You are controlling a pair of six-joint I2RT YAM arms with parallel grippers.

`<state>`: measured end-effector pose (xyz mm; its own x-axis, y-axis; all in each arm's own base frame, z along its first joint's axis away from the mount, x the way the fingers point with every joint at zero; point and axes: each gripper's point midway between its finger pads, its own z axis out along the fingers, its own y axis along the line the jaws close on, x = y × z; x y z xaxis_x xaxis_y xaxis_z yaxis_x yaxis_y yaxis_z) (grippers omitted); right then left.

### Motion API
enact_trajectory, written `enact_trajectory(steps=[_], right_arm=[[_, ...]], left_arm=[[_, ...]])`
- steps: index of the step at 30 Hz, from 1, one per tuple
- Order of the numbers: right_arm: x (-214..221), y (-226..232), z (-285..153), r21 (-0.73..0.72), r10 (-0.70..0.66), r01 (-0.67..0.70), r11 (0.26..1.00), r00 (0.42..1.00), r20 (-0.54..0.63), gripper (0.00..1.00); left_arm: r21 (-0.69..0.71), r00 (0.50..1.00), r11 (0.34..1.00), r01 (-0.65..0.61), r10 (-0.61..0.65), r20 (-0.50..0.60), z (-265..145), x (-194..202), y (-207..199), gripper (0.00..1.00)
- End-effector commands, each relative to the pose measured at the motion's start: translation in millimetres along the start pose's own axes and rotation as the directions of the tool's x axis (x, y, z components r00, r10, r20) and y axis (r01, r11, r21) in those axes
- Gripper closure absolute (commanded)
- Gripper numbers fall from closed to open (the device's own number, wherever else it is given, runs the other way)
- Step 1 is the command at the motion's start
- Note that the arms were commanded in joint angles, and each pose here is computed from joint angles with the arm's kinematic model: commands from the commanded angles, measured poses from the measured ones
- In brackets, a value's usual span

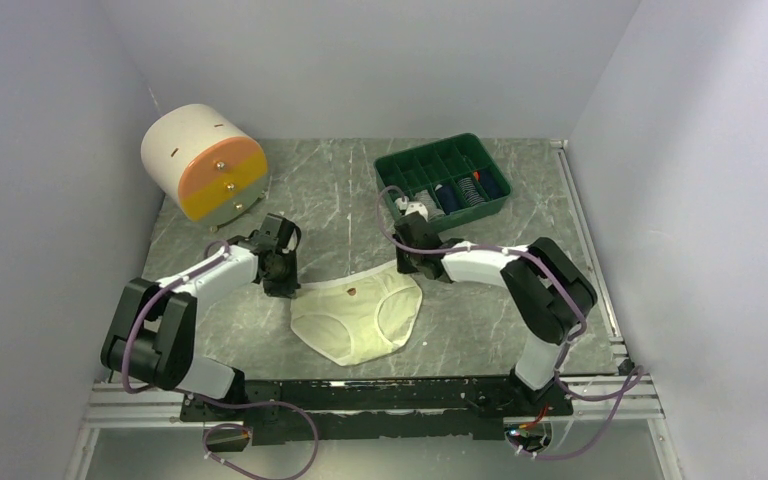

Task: Roll the underwear
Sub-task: Flatten out the underwear at the center of the board.

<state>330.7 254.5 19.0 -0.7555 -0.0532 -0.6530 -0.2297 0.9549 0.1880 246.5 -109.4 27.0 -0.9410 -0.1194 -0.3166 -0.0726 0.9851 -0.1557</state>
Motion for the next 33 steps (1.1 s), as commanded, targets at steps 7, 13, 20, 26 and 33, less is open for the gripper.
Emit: enact_trajectory(steps=[7,13,20,26,33], right_arm=[[-33.4,-40.1,-42.5,0.208,0.088,-0.124,0.970,0.981,0.174,1.00],[-34.5,-47.3,-33.0,0.195,0.100,-0.125,0.973,0.986,0.133,0.94],[-31.4,-41.2,-31.1,0.194,0.091,-0.096,0.976,0.995,0.036,0.62],[-46.0,-18.5,-70.6,0.036,0.126,-0.129,0.991,0.989,0.083,0.55],[20.2,60.2,-107.7,-0.380,0.182,-0.203,0.903,0.979,-0.091,0.57]], left_arm=[[0.050,0.996,0.998,-0.033,0.029,0.090,-6.0,-45.8,-18.7,0.95],[0.068,0.992,0.995,-0.067,0.060,0.112,-2.4,-72.3,-31.7,0.95],[-0.042,0.996,0.998,-0.050,0.053,0.075,2.9,-76.6,-16.0,0.50],[0.015,0.992,0.999,-0.034,0.032,0.122,-28.7,-72.4,-21.1,0.31],[0.252,0.995,0.968,0.007,-0.033,0.098,-55.3,-24.8,-44.3,0.31]])
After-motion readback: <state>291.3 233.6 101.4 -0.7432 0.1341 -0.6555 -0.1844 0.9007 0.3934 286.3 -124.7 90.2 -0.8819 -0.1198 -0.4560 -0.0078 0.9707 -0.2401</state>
